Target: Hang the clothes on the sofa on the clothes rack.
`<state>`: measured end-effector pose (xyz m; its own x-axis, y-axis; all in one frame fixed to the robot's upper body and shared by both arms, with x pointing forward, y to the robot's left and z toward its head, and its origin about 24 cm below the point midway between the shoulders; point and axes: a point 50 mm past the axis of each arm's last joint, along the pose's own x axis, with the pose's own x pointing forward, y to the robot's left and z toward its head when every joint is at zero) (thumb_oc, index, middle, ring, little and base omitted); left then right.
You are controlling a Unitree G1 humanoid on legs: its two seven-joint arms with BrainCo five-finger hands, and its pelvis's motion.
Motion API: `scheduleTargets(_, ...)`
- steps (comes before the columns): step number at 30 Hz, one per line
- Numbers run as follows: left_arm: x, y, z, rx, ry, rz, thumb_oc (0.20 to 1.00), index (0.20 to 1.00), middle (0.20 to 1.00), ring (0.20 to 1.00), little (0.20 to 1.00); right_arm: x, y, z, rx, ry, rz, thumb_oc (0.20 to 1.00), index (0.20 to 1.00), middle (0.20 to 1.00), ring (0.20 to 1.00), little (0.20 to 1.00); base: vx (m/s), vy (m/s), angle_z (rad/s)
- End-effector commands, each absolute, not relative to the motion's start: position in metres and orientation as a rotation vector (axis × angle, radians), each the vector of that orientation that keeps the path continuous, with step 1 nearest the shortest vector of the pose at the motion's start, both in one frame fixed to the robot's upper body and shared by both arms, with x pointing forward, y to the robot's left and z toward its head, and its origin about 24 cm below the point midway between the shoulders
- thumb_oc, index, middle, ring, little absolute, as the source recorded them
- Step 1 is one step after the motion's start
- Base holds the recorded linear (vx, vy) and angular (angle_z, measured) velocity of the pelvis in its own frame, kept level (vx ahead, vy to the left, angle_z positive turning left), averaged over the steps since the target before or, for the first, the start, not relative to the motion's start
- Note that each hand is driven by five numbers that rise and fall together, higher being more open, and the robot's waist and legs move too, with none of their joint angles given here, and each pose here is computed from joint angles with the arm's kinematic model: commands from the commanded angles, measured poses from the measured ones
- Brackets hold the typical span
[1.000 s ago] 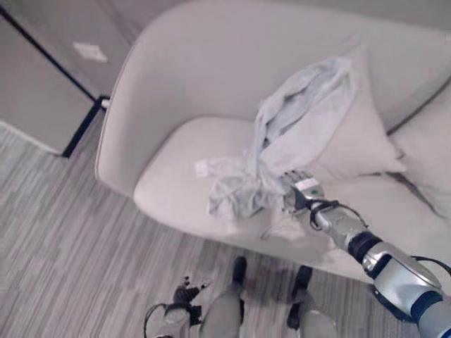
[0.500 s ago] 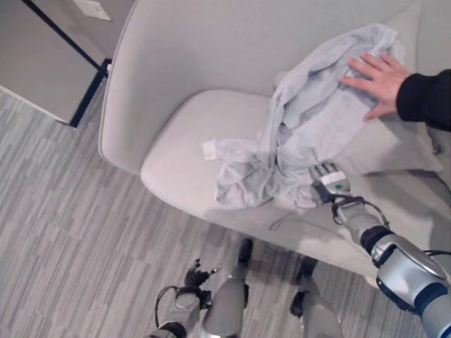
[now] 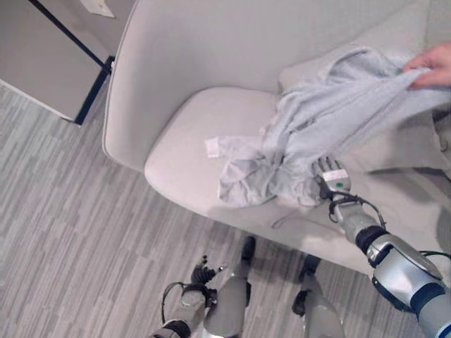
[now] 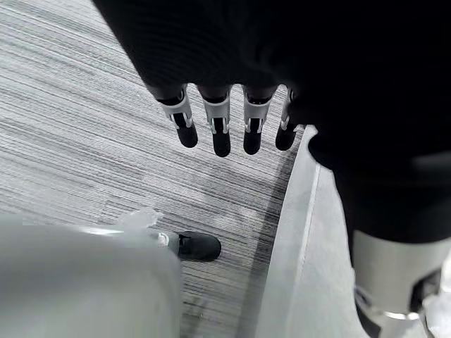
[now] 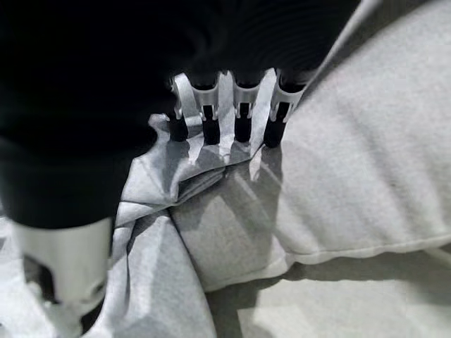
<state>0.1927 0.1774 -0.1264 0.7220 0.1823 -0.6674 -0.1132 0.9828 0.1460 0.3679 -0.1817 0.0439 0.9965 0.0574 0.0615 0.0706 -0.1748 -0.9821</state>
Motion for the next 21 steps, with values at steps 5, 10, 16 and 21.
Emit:
scheduleTargets(5, 0.190, 0.182, -0.129, 0.160, 0.767, 0.167, 1.000, 1.000, 1.000, 1.000, 1.000, 0.367, -0.160, 0.038, -1.601, -0.083, 0.032, 1.000, 1.000, 1.000, 1.000, 1.000, 0.01, 0.005, 0.04)
scheduleTargets(10, 0.185, 0.189, -0.130, 0.187, 0.784, 0.181, 1.000, 1.000, 1.000, 1.000, 1.000, 0.364, -0.158, 0.048, -1.493, -0.169, 0.000, 1.000, 1.000, 1.000, 1.000, 1.000, 0.00, 0.008, -0.02)
scheduleTargets(16, 0.182, 0.196, -0.132, 0.223, 0.803, 0.179, 1.000, 1.000, 1.000, 1.000, 1.000, 0.356, -0.155, 0.066, -1.458, -0.317, 0.003, 1.000, 1.000, 1.000, 1.000, 1.000, 0.00, 0.012, -0.05)
scheduleTargets(21, 0.179, 0.198, -0.133, 0.251, 0.814, 0.160, 1.000, 1.000, 1.000, 1.000, 1.000, 0.347, -0.154, 0.069, -1.425, -0.357, 0.015, 1.000, 1.000, 1.000, 1.000, 1.000, -0.02, 0.019, -0.10)
